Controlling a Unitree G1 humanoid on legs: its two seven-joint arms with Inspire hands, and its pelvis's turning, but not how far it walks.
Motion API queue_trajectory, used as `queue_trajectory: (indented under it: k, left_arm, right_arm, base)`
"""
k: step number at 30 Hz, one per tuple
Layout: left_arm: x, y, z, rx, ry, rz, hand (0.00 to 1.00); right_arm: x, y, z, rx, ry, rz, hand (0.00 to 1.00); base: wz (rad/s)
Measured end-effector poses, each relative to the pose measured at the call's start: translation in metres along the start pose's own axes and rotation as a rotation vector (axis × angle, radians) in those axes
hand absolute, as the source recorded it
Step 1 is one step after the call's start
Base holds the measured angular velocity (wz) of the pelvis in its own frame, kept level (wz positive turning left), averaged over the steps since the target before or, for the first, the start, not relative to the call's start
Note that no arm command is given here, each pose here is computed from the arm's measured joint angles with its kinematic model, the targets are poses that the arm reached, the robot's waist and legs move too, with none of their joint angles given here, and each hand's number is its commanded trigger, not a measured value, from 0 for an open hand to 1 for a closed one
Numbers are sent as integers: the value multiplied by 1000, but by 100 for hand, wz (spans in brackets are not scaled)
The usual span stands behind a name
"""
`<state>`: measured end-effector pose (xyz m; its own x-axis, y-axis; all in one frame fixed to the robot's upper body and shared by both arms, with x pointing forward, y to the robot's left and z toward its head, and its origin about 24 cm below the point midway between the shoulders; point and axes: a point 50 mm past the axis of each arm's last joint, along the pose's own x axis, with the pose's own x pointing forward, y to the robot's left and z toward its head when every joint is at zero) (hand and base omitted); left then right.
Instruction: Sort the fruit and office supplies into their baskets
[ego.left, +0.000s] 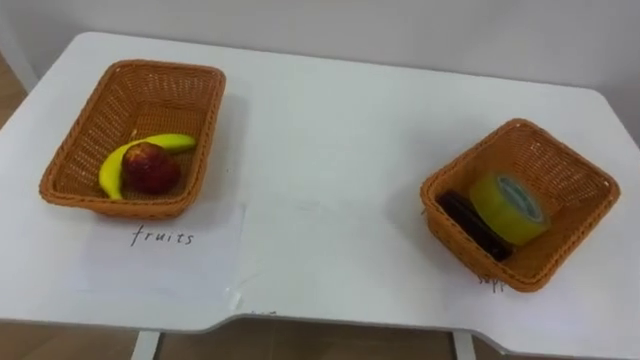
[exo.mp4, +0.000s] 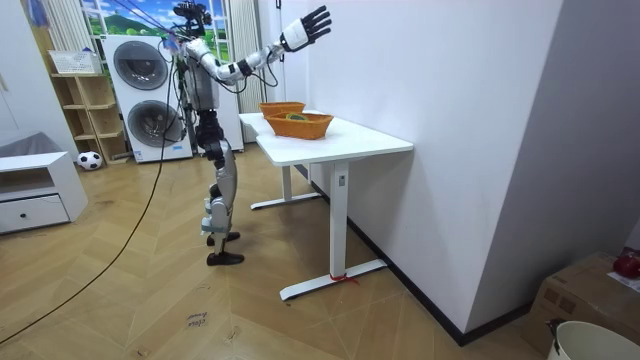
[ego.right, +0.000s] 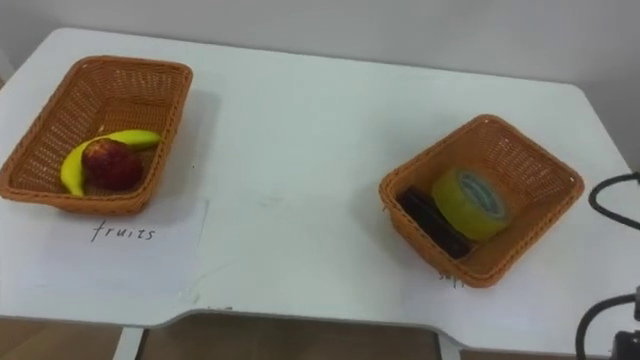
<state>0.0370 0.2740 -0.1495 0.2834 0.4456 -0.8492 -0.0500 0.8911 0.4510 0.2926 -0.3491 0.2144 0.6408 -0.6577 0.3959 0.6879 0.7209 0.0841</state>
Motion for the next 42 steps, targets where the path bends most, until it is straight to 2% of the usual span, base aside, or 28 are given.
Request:
queue_trajectory:
  k: [10, 14, 21, 24, 27, 29, 33, 34, 39, 41, 42]
  left_arm:
    - [-2, 8, -12, -51, 14, 53, 0]
    - [-3, 9, -12, -55, 12, 63, 0]
    - [-3, 9, -15, -56, 17, 66, 0]
    - [-2, 8, -9, -60, 3, 64, 0]
    - [0, 4, 0, -73, -15, 56, 0]
    - [0, -2, 3, -98, -9, 47, 0]
    - [-2, -10, 0, -120, 8, 31, 0]
    - [-2, -12, 1, -124, 6, 24, 0]
    - [-3, -16, -4, -129, 16, -7, 0]
    - [-5, -17, -8, -132, 30, -9, 0]
    - [-5, -17, -10, -138, 35, -10, 0]
  right_arm:
    - [-19, -55, -19, 34, 41, -206, 0]
    - [-33, -87, -36, 86, 126, -323, 0]
    - [-53, -121, -69, 138, 290, -504, 0]
    - [-67, -133, -91, 254, 400, -602, 0]
    - [-93, -148, -119, 308, 515, -730, 0]
    - [-119, -160, -142, 330, 633, -826, 0]
    - [-154, -168, -169, 387, 772, -968, 0]
    - [-169, -171, -178, 403, 818, -1032, 0]
    - [-229, -179, -202, 360, 974, -1157, 0]
    - [-261, -184, -210, 302, 1061, -1210, 0]
    - [-269, -184, -212, 288, 1082, -1223, 0]
  base:
    - [-16]
    - [-10]
    - [-12]
    - [-4]
    - [-2]
    - [-11]
    - [-7]
    - [0]
    - [3]
    - [0]
    - [-6]
